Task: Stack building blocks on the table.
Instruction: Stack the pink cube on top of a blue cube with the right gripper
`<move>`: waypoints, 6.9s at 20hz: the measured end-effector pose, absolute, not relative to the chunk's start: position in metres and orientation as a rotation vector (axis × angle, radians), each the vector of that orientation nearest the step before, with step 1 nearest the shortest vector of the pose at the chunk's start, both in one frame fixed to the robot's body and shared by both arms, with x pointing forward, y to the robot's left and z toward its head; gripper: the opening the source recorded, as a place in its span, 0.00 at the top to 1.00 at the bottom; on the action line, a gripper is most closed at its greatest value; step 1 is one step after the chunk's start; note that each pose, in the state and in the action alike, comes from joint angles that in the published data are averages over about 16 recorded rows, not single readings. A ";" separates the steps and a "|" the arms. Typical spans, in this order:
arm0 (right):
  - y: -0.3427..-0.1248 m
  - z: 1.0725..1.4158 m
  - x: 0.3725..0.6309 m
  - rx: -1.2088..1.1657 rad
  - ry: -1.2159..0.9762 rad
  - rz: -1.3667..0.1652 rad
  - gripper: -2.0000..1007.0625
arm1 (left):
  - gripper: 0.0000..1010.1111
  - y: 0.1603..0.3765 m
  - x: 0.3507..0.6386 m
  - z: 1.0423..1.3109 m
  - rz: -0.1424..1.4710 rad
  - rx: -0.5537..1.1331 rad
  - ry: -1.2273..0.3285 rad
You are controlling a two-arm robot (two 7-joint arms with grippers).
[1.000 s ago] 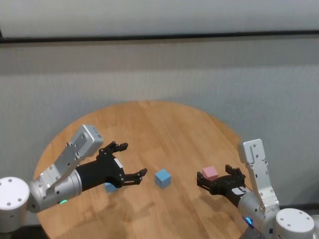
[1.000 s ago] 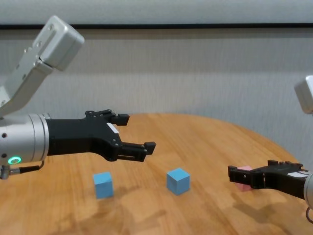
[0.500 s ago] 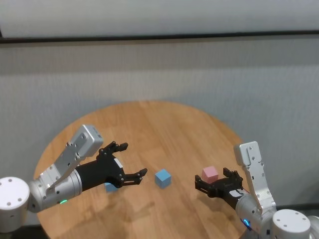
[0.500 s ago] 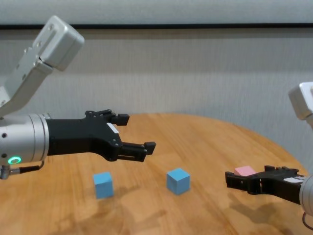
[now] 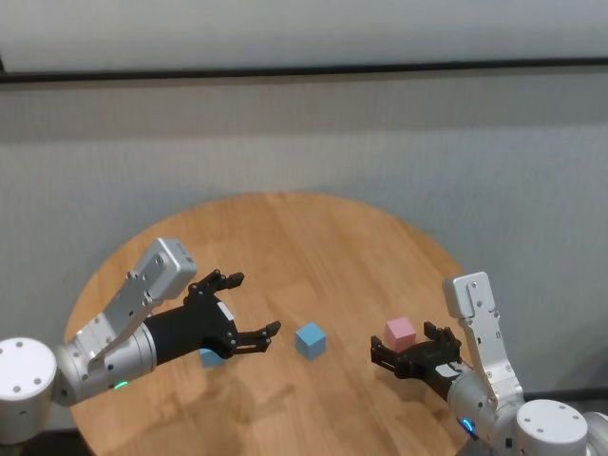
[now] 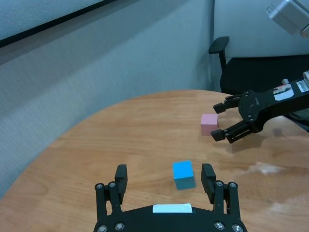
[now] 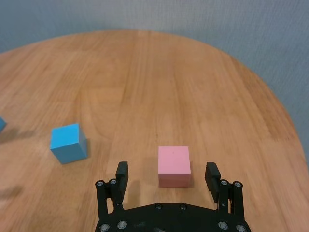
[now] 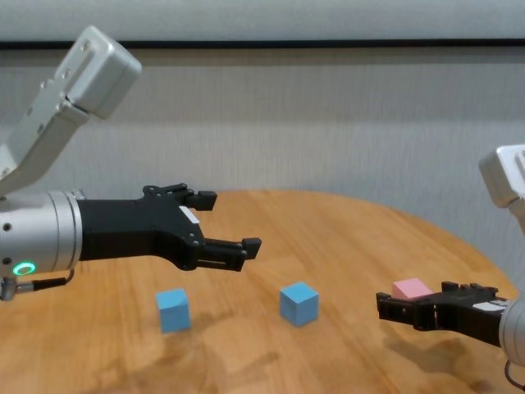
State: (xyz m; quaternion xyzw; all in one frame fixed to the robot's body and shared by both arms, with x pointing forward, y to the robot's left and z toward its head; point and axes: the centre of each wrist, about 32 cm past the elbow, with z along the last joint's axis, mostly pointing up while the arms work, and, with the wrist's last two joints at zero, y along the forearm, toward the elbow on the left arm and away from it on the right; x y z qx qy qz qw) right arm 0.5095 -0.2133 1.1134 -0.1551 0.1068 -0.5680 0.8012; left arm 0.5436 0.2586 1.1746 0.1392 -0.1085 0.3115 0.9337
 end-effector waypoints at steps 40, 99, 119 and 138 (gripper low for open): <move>-0.211 1.103 0.522 -0.342 0.223 -1.220 0.00 | 0.01 0.259 0.544 1.175 0.637 0.285 -0.222; -0.187 1.127 0.558 -0.136 0.116 -0.894 0.63 | 0.01 0.259 0.544 1.175 0.637 0.285 -0.222; -0.185 1.119 0.556 -0.216 0.123 -0.825 0.63 | 0.01 0.259 0.544 1.175 0.637 0.285 -0.222; -0.185 1.115 0.554 -0.262 0.126 -0.825 0.63 | 0.01 0.259 0.544 1.175 0.637 0.285 -0.222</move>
